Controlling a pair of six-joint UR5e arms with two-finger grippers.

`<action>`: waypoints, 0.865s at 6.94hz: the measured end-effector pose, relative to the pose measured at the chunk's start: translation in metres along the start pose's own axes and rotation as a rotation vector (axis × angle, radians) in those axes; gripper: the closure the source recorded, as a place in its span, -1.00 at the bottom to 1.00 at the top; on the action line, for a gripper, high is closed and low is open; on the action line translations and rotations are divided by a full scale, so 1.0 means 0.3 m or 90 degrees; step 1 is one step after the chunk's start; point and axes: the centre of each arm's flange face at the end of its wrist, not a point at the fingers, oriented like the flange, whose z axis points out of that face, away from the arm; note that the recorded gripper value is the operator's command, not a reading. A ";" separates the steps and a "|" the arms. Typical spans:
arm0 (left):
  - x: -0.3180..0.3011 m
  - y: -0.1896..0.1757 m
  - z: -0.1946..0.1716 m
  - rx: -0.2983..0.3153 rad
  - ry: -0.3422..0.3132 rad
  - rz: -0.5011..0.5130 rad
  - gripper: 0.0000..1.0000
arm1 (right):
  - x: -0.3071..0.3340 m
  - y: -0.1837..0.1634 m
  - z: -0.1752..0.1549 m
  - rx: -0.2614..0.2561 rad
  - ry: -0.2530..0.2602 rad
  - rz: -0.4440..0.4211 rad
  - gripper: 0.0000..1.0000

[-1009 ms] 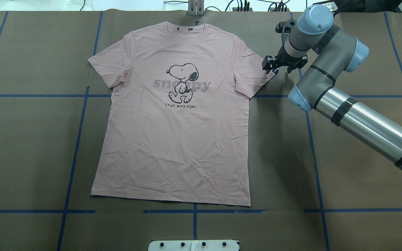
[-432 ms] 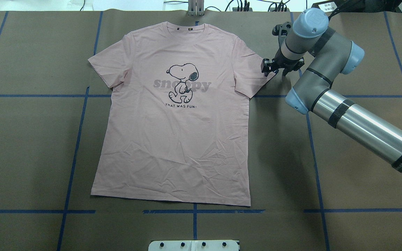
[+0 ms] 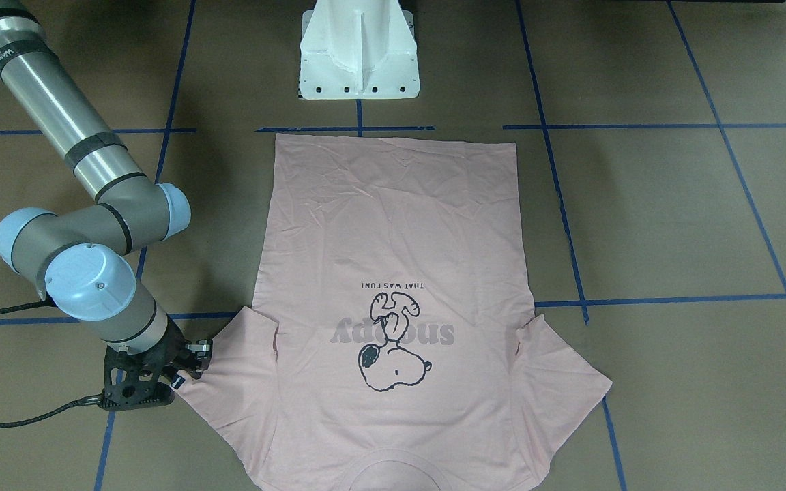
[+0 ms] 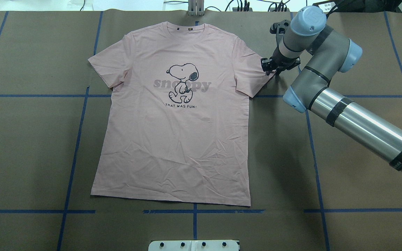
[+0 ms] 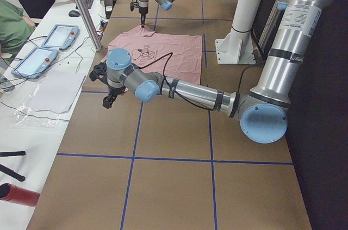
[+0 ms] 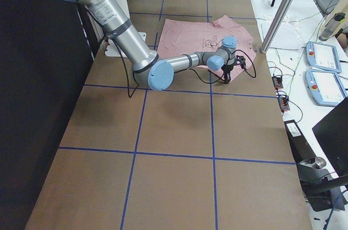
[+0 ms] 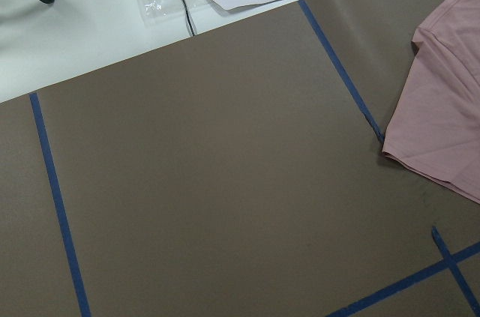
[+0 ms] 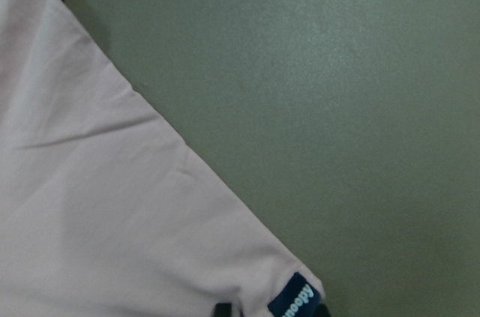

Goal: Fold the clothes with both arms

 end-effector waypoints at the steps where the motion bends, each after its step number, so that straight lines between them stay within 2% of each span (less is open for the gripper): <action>1: 0.003 -0.005 -0.002 0.001 0.000 0.001 -1.00 | -0.012 -0.006 -0.008 0.002 -0.003 -0.002 1.00; 3: 0.005 -0.011 -0.003 0.002 0.000 0.002 -1.00 | -0.075 -0.036 -0.052 0.013 -0.015 -0.009 1.00; 6: 0.001 -0.010 0.001 0.000 0.000 0.001 -1.00 | -0.313 -0.046 -0.172 0.041 -0.064 -0.046 1.00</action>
